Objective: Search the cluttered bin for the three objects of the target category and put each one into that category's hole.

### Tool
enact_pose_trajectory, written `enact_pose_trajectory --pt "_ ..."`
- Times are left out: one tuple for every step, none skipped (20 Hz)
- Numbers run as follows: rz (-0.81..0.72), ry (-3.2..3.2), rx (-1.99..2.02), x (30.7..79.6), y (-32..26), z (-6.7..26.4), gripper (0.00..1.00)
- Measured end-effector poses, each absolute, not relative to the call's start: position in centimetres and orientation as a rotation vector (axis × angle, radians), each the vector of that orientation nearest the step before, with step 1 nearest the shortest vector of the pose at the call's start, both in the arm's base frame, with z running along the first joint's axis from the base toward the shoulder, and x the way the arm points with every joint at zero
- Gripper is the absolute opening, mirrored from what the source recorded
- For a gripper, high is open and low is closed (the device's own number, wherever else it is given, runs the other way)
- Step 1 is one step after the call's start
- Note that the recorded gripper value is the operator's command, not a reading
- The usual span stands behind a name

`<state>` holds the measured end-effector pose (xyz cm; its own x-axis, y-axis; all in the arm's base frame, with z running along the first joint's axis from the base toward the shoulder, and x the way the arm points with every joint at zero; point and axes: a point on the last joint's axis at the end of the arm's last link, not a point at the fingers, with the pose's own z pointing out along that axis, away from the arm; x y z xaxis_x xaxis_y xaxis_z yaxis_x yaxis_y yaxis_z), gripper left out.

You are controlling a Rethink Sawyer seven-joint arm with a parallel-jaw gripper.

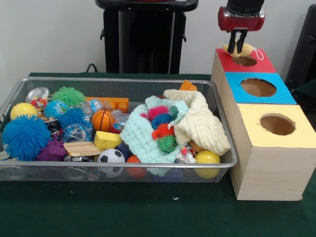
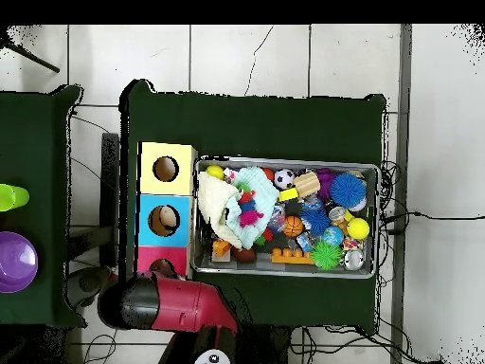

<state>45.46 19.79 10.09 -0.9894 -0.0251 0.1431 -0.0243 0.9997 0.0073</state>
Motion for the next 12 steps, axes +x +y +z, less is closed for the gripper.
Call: enact_pose_trajectory --pt "-0.006 -2.999 0.038 45.44 19.78 10.10 0.00" --pt "-0.004 -3.000 0.038 45.42 19.78 10.11 0.00" --pt "-0.004 -3.000 0.038 45.43 19.76 10.11 0.00" --pt "-0.004 -3.000 0.038 45.43 19.76 10.11 0.00" --pt "-0.004 -3.000 0.037 45.43 19.77 10.13 0.00" --pt "-0.005 -3.001 0.035 45.46 19.77 10.16 0.00" --pt "-0.006 -3.002 0.033 45.49 19.77 10.19 0.00" --pt "-0.006 -3.003 0.032 45.52 19.77 10.23 0.00" --pt "-0.008 -3.005 0.028 45.60 19.78 10.31 0.00" --pt "-0.009 -3.006 0.026 45.64 19.78 10.36 0.00" --pt "-0.010 -3.008 0.023 45.69 19.77 10.45 0.00" --pt "-0.011 -3.010 0.019 45.77 19.76 10.53 0.00"
